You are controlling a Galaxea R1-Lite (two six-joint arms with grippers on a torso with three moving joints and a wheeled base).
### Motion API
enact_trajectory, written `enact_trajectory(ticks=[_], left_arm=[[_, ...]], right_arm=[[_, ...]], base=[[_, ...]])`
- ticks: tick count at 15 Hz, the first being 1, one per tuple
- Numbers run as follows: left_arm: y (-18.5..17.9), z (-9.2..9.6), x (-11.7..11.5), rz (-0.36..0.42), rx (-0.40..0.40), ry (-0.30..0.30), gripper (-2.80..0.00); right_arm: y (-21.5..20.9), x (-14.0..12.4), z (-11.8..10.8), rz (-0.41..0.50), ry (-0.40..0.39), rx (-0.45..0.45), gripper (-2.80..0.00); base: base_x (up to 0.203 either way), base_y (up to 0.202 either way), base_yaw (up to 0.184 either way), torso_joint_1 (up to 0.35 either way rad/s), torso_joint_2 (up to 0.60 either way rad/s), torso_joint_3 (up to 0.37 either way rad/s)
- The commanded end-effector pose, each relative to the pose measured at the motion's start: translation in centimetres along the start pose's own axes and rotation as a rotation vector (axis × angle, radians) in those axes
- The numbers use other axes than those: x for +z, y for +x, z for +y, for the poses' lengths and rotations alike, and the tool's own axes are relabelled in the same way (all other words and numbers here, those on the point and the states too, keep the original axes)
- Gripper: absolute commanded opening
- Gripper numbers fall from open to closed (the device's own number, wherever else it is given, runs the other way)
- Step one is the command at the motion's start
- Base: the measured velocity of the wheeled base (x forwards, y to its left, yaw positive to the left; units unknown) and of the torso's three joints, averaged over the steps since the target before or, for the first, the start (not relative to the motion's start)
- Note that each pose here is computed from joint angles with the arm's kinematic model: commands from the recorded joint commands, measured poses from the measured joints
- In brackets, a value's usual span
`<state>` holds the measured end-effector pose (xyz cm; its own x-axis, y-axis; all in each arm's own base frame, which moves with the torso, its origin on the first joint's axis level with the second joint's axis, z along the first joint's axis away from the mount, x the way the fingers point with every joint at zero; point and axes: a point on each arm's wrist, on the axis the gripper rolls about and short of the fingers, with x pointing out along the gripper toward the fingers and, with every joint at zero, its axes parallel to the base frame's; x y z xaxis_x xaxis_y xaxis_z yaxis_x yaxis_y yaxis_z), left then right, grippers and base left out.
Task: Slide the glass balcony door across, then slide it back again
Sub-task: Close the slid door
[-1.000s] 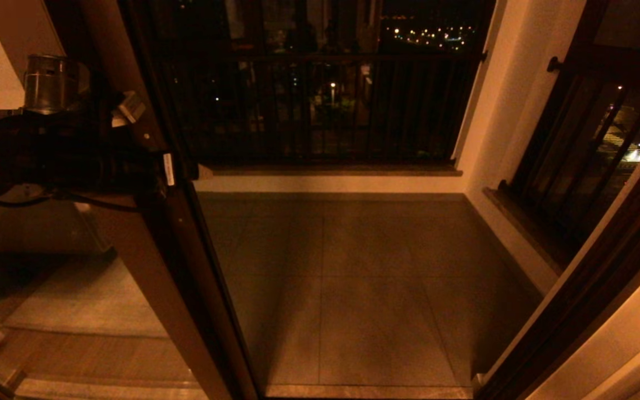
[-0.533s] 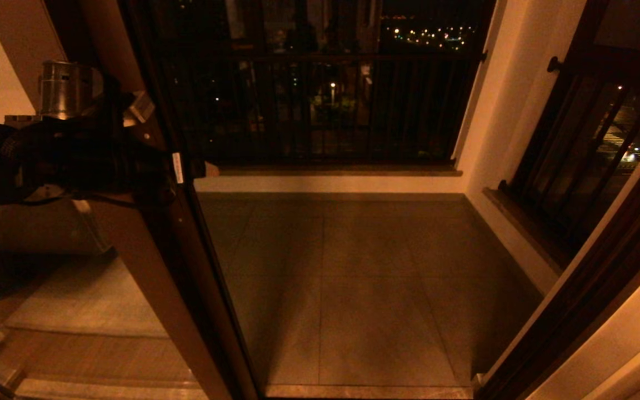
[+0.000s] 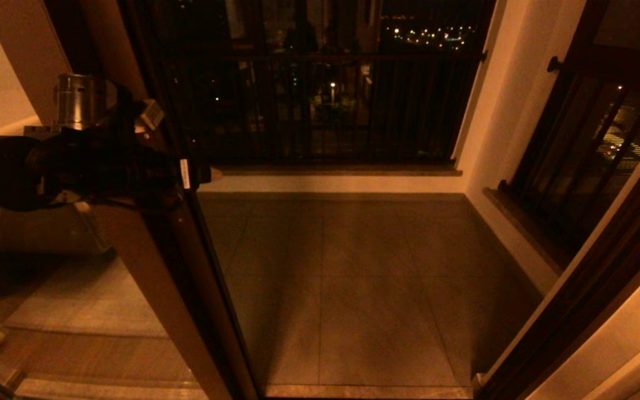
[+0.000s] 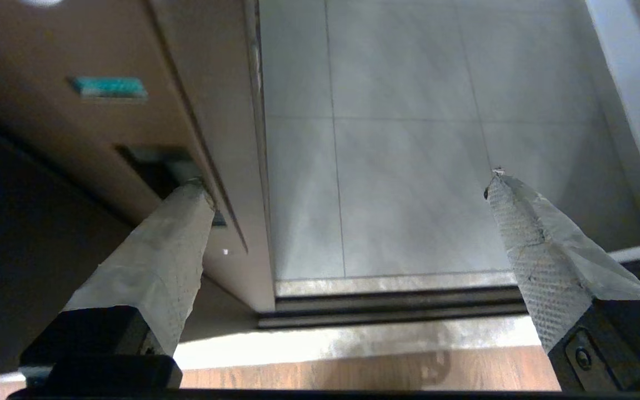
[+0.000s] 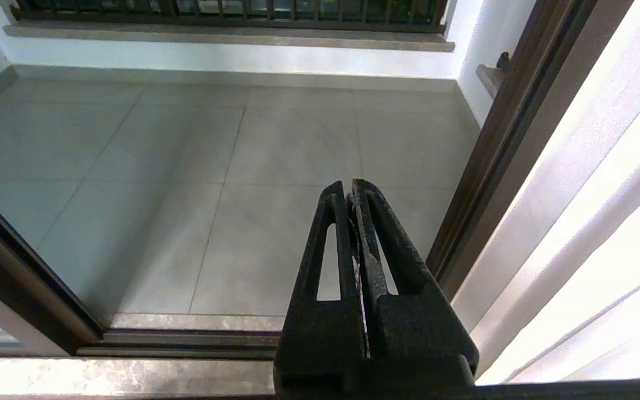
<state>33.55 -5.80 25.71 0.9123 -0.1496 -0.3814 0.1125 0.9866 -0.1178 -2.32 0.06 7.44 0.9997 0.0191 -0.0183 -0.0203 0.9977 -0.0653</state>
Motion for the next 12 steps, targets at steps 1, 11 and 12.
enact_trajectory(ticks=[1, 11, 12], left_arm=[[0.5, 0.0, -0.3, 0.004, 0.001, -0.001, 0.0], [2.3, -2.0, -1.1, -0.014, -0.009, 0.021, 0.0], [2.3, -2.1, -1.2, -0.012, -0.01, 0.022, 0.0]], right_arm=[[0.0, 0.0, 0.0, 0.002, 0.0, 0.001, -2.8], [0.0, 0.0, 0.0, 0.002, 0.0, 0.001, -2.8], [0.0, 0.0, 0.0, 0.002, 0.0, 0.001, -2.8]], base=[[0.0, 0.0, 0.0, 0.0, 0.0, 0.0], [0.0, 0.0, 0.0, 0.0, 0.0, 0.0], [0.0, 0.0, 0.0, 0.0, 0.0, 0.0]])
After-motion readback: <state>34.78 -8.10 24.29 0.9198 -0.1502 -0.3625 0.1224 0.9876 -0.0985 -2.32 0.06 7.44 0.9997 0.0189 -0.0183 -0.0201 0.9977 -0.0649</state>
